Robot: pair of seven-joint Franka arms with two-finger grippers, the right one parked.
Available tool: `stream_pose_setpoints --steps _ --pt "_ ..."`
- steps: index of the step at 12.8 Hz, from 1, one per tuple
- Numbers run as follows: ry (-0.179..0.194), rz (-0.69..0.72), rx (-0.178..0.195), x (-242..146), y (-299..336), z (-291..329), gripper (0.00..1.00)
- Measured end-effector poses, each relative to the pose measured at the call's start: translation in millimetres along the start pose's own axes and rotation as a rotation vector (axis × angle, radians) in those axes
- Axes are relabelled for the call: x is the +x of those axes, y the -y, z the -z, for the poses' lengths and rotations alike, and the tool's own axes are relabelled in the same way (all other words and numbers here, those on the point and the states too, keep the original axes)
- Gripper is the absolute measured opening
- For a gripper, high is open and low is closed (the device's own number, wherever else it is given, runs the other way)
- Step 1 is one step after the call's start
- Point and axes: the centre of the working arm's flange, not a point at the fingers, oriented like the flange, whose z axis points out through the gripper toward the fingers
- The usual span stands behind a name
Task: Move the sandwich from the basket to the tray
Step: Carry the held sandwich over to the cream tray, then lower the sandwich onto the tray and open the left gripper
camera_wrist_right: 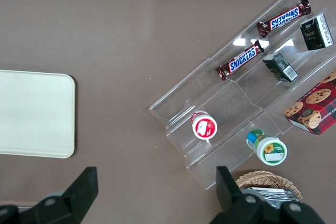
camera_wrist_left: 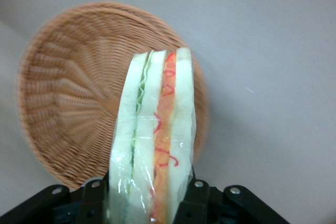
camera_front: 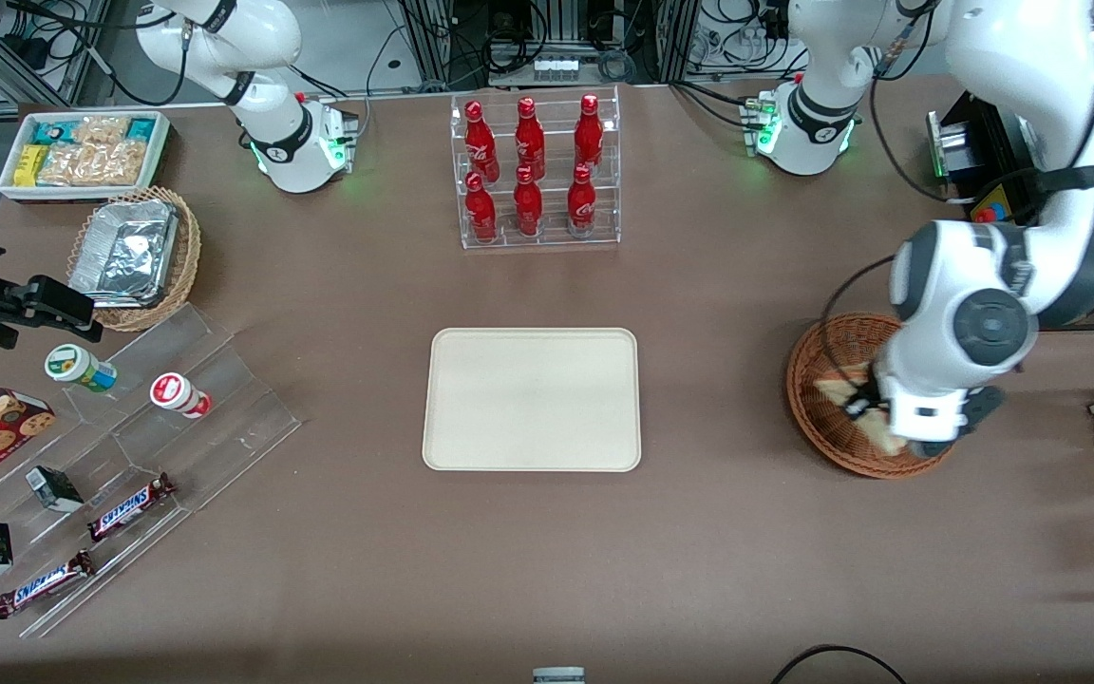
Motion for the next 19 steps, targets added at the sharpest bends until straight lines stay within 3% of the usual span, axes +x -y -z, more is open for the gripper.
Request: stream_pose_setpoints --steps 3,10,11,14,19 --pt "0.041 -0.136 -0.054 -51 -79 -8 0.46" --pt "0.094 -0.447 -0.235 -177 -215 -25 0.42" --pt "0.099 -0.488 -0.235 -194 -231 -34 0.42" --pt "0.113 -0.563 -0.187 -228 -256 -80 0.42" --pt "0.106 -0.578 -0.122 -211 -250 -99 0.42"
